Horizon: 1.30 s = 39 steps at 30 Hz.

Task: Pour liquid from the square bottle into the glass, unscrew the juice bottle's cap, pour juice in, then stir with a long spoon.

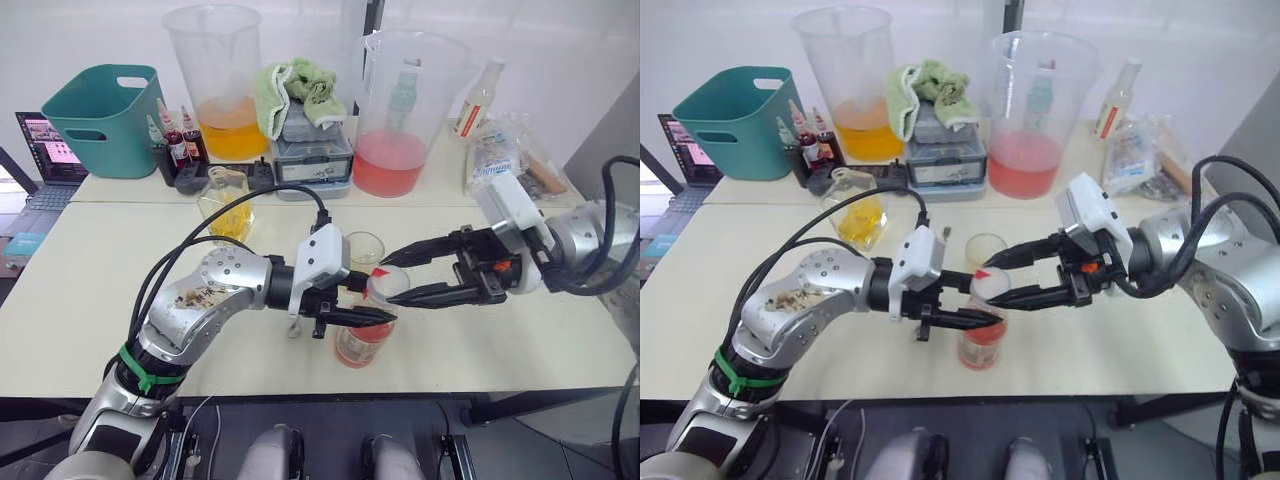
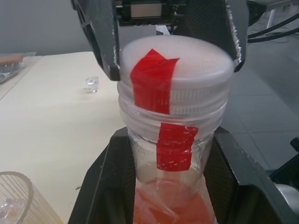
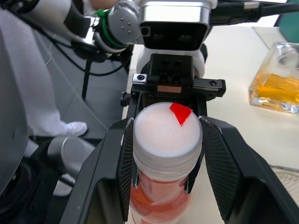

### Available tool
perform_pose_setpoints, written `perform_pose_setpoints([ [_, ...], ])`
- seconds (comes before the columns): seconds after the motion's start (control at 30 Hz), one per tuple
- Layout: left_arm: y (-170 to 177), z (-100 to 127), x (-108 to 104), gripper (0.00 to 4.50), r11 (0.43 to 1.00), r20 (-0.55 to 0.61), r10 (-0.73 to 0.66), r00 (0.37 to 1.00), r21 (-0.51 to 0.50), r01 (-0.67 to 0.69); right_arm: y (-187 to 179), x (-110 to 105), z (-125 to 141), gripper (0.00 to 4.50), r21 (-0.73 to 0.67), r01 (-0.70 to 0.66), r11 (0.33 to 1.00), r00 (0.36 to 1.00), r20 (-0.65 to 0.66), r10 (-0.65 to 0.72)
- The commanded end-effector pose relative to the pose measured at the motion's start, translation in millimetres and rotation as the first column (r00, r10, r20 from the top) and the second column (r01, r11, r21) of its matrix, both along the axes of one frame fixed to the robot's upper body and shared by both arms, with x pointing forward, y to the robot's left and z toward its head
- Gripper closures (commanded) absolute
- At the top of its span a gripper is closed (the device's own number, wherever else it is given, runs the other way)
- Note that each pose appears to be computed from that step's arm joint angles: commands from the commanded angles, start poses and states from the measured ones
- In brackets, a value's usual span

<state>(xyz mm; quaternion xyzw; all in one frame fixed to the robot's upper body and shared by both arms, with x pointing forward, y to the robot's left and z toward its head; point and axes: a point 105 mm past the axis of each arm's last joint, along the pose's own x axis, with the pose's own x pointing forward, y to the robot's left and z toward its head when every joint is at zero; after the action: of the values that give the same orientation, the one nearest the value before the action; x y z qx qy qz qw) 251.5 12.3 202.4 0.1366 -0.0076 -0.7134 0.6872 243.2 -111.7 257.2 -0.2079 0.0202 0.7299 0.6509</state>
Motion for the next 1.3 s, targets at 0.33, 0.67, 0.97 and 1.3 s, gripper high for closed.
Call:
perform_pose_setpoints([
  [0.33,-2,-20,6,2.90,0.998,-0.101,0.016,0.995,0.057,-0.010,-1,10,23,2.33,-0.063,-0.090,0.994,0.996,0.003,0.090],
  [0.67,-6,-16,11,2.90,0.999,-0.106,0.017,0.994,0.043,-0.013,-15,-5,41,0.53,0.105,0.155,0.982,0.986,0.044,-0.161],
  [0.97,-9,-15,12,2.90,0.999,-0.108,0.007,0.994,0.036,-0.003,-1,-16,16,0.53,0.200,0.372,0.906,0.928,-0.077,-0.364],
  [1.3,-12,-15,12,2.90,0.999,-0.106,0.000,0.994,0.036,0.004,0,-14,6,0.53,0.201,0.455,0.868,0.891,-0.117,-0.440],
])
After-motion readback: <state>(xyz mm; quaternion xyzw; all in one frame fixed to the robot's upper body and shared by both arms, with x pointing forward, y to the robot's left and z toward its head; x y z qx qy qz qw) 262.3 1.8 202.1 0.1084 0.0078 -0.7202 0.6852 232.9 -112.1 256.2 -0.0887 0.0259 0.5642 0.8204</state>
